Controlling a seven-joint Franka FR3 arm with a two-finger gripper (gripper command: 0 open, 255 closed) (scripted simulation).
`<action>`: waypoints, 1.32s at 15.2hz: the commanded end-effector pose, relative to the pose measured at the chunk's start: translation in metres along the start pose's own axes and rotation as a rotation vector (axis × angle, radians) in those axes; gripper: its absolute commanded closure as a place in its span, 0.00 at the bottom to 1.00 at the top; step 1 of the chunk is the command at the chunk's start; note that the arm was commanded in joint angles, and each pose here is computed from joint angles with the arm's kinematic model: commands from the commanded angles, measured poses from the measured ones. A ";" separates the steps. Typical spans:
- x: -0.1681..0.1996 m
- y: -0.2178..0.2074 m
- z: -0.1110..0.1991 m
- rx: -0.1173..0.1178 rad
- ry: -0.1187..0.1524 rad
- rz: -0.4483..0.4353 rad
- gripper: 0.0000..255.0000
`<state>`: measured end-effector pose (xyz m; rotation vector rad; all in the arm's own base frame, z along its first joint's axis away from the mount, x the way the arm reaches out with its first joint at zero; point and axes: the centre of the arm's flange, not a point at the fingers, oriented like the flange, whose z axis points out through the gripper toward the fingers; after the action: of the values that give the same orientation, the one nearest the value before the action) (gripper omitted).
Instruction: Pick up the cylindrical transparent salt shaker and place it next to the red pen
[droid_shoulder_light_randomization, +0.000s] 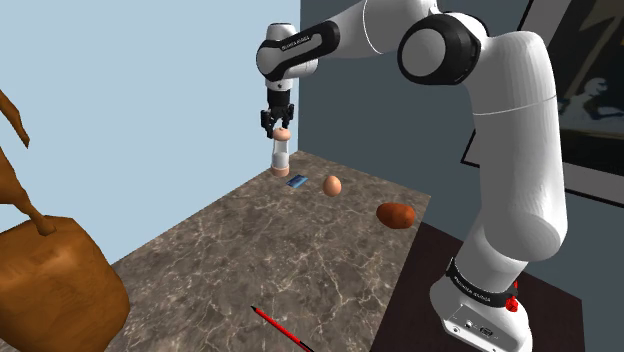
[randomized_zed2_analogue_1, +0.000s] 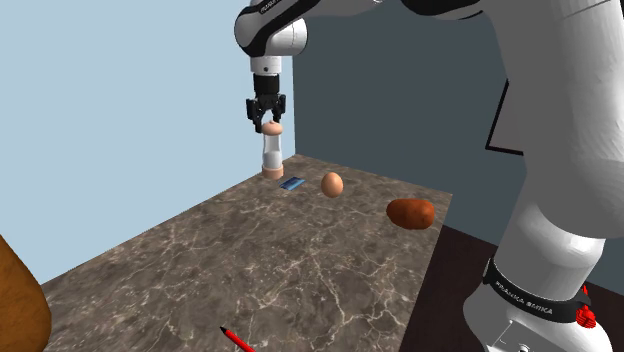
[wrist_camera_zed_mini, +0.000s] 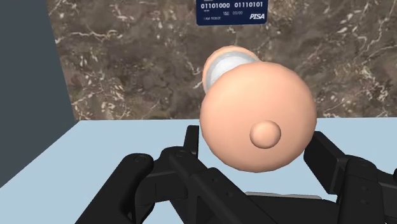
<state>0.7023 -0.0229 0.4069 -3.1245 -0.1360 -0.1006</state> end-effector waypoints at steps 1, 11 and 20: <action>0.000 0.000 -0.010 0.000 0.000 0.000 1.00; 0.004 0.000 -0.063 0.000 0.000 0.000 1.00; -0.037 -0.078 -0.095 0.000 0.000 0.000 1.00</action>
<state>0.6592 0.0416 0.4967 -3.1240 -0.1374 -0.1002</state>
